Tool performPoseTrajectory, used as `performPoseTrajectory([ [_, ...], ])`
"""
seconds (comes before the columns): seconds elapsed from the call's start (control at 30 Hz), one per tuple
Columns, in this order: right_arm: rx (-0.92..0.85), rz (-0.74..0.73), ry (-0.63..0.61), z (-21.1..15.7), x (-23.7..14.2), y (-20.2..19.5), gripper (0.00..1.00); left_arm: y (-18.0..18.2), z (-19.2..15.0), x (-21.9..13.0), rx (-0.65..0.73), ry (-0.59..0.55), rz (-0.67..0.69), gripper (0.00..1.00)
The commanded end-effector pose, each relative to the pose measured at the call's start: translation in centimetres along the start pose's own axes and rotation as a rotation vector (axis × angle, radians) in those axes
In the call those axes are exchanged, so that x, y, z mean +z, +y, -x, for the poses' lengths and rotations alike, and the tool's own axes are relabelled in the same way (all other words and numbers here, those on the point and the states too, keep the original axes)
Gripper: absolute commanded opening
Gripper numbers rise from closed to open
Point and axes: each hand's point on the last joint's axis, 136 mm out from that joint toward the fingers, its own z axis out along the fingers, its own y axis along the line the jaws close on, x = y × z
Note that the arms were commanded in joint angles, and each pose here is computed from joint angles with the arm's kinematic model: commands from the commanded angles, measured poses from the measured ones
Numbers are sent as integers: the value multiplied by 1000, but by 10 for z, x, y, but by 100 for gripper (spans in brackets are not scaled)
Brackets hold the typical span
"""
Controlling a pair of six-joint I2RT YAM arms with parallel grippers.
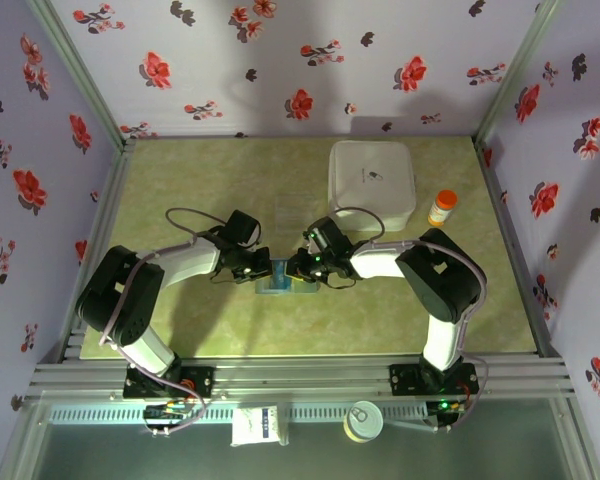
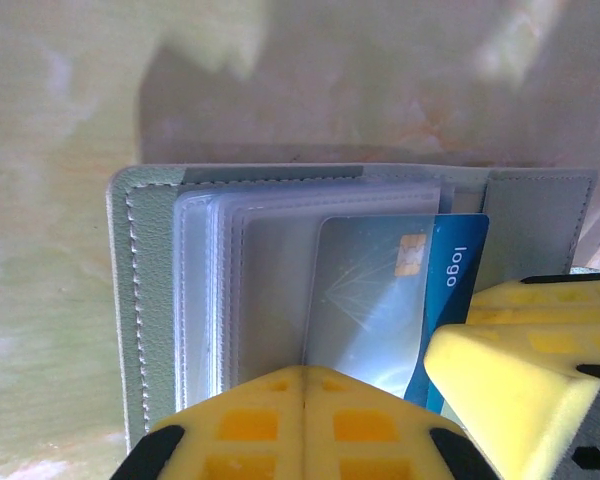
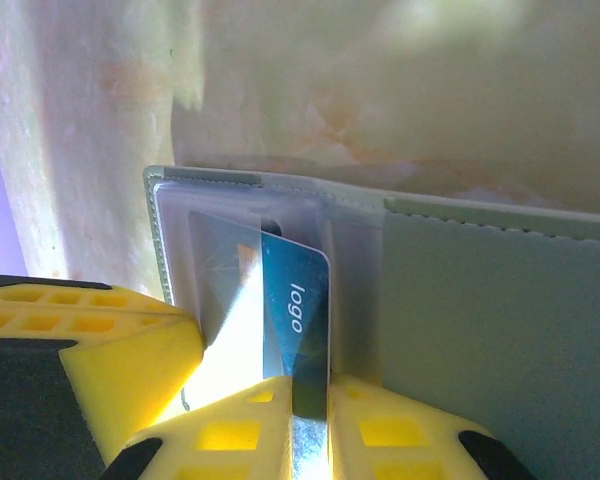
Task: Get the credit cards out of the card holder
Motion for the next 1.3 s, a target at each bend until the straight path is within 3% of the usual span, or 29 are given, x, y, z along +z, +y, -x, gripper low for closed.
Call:
performPoseTrajectory([
  [0.0,12,26,0,0,0,0,14,17,-13,7,-3,42,61,4],
  [0.67,8,-90,-39,-1,-32,-28,7,16,-13,5,-3,38,58,4],
  [1.27,-51,-135,-35,2,-42,-15,7,14,-12,4,-1,31,53,4],
])
